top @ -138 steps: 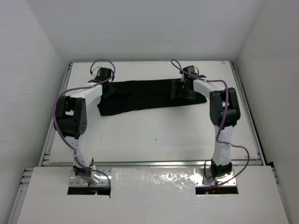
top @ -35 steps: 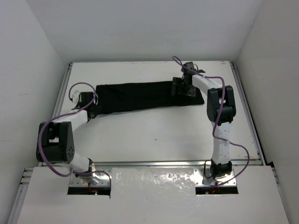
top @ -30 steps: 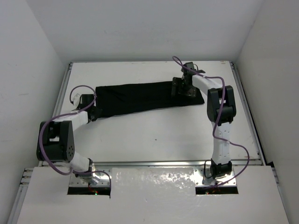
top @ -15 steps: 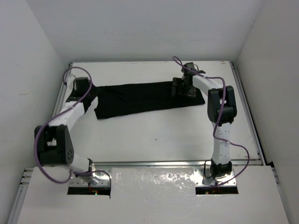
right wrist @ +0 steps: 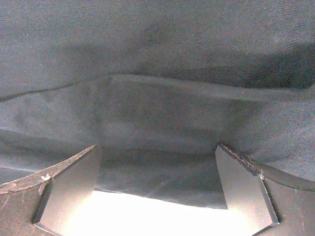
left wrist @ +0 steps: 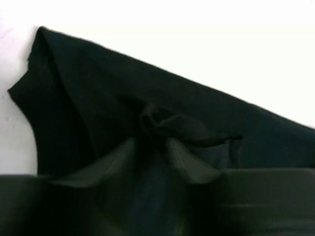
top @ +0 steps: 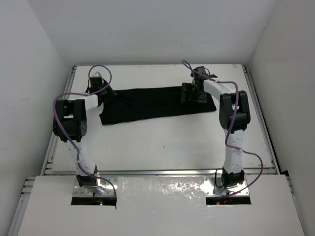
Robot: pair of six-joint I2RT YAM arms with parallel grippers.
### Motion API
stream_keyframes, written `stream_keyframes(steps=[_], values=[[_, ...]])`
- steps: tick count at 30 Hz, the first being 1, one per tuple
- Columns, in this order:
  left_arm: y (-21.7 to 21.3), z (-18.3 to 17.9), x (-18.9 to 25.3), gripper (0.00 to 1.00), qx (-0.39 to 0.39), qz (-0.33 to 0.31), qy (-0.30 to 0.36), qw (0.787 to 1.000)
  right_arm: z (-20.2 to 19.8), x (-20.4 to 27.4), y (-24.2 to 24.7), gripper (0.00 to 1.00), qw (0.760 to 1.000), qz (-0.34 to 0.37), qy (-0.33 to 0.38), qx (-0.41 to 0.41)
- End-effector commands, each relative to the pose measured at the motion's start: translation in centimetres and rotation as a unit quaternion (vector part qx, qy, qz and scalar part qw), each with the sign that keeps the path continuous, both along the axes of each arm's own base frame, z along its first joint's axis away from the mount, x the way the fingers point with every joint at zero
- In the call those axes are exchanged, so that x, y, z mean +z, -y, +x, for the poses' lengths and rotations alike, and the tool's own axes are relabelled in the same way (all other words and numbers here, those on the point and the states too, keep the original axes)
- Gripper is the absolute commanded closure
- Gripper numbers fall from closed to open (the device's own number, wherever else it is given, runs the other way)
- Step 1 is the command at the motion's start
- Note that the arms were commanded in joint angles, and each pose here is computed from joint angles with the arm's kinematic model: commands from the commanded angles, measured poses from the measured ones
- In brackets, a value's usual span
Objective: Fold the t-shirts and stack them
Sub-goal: Fold the other side of the tshirt into a rectangle
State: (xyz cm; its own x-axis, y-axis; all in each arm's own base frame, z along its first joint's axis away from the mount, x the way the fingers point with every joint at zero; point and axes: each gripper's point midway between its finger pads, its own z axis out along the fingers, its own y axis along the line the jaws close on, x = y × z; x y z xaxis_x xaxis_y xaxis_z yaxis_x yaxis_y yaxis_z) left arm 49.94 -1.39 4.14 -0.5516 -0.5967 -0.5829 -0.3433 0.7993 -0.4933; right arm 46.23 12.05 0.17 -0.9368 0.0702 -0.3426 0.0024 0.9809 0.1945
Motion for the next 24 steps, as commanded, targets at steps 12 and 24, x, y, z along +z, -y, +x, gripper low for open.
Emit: stream_keyframes(steps=[12, 24], values=[[-0.1, 1.3, 3.9, 0.8, -0.027, -0.025, 0.074, 0.997, -0.3, 1.6, -0.8, 0.01, 1.0, 0.007, 0.008, 0.018], [-1.3, -2.4, 1.9, 0.61, 0.047, -0.029, 0.034, 0.998, -0.4, 1.6, -1.2, 0.01, 1.0, 0.009, 0.008, 0.026]])
